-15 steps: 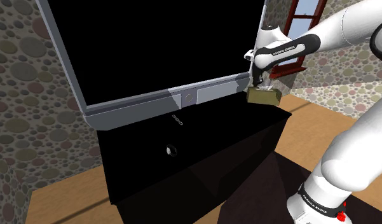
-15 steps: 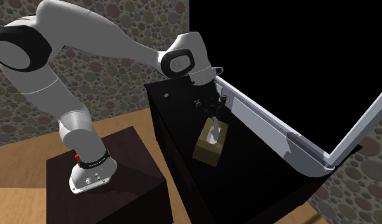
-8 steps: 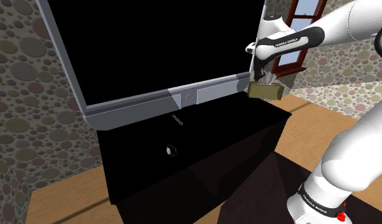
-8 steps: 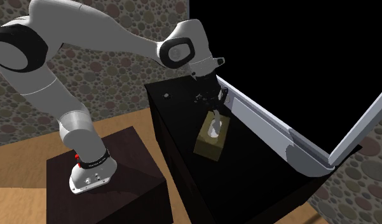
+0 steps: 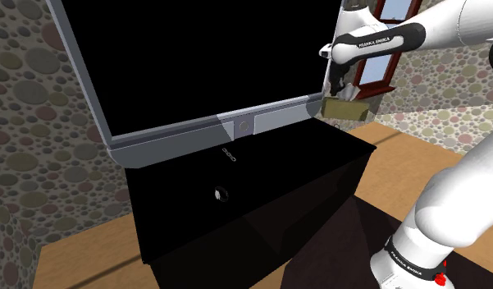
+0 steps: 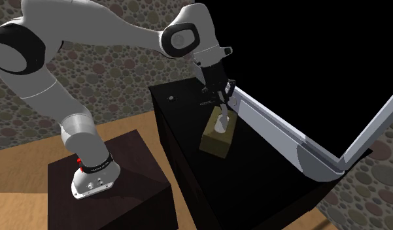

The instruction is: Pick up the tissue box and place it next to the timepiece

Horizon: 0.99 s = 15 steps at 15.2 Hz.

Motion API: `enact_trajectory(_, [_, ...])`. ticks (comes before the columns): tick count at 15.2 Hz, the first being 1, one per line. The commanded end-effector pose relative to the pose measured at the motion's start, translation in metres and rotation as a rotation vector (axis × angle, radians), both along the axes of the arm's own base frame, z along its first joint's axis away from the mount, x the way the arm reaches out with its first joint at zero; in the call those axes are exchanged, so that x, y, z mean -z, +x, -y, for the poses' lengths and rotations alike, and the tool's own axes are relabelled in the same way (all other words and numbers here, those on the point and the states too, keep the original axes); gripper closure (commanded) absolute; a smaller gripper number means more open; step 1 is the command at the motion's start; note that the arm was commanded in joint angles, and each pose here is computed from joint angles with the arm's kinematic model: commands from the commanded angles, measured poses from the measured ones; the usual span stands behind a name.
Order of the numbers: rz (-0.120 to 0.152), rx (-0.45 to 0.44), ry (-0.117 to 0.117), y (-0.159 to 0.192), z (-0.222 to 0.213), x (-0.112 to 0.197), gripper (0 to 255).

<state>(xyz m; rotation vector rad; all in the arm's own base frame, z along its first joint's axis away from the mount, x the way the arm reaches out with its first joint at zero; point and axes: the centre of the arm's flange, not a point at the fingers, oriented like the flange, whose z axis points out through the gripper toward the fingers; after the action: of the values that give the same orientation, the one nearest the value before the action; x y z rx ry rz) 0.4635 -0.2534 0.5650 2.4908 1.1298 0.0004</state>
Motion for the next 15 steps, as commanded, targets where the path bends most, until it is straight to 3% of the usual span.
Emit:
enact_trajectory(1, [0.000, 0.000, 0.000, 0.001, 0.000, -0.012, 255])
enact_trajectory(5, [0.000, 0.000, 0.000, 0.001, 0.000, -0.029, 255])
enact_trajectory(15, [0.000, 0.000, 0.000, 0.025, -0.130, -0.030, 255])
